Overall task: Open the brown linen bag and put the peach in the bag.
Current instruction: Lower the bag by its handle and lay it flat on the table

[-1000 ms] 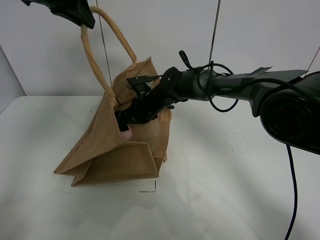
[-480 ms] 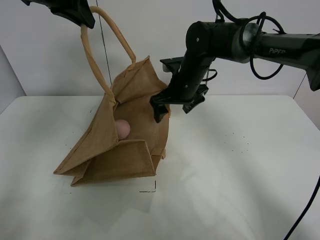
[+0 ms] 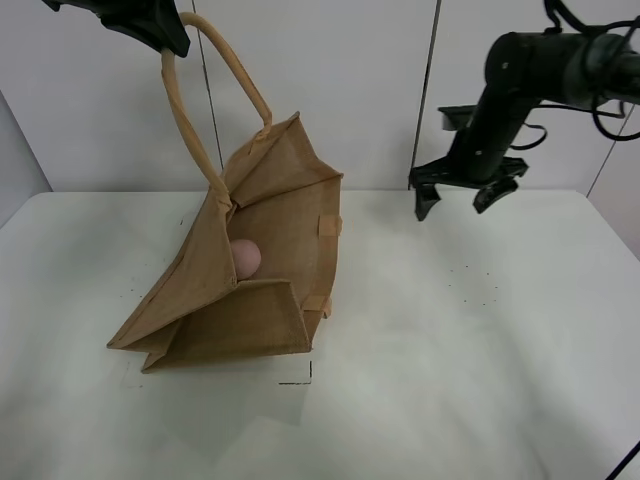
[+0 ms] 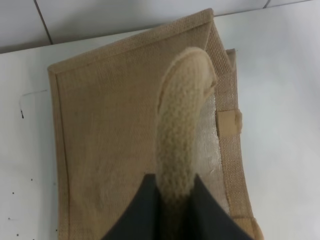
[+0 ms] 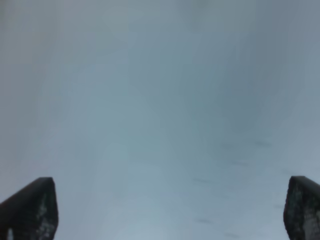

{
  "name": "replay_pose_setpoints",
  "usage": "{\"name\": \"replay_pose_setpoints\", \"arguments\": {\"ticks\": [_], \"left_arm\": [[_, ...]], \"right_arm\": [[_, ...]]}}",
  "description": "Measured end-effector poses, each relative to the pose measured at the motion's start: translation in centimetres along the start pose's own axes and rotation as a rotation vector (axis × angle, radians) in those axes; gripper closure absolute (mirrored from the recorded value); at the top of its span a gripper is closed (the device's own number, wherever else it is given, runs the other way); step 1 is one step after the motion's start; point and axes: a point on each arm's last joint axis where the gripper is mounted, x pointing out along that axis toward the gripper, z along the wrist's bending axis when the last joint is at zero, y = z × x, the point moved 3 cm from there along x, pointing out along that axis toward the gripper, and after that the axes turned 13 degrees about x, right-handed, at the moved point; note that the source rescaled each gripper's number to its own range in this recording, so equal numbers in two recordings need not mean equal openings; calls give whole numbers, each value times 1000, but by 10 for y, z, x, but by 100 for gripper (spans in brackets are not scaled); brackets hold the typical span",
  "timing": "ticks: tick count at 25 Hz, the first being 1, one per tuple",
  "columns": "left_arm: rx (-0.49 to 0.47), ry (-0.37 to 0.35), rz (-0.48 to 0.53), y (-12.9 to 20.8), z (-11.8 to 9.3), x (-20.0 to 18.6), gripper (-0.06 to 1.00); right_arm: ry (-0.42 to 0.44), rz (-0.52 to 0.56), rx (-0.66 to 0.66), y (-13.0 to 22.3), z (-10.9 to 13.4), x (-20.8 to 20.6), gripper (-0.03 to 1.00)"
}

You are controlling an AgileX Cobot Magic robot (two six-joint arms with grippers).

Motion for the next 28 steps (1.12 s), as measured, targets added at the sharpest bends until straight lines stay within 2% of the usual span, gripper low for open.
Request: {"name": "replay_pose_setpoints", "arguments": {"ticks": [4,7,12,20,28], "left_arm": [[1,1,0,0,0,0,94],[1,1,0,0,0,0,94],[1,1,0,0,0,0,94],[1,0,0,0,0,0,94],[2,-1,0,0,0,0,94]], "right_arm": [[44,16,120,-5,-59,-4,-3],[56,40,159,-2,-77,-6,-3],[60,102,157,5,-78,-7,-3],[53,126,157,26,-75,-24,-3],[57,176,161,142,-71,-89,-3]]}}
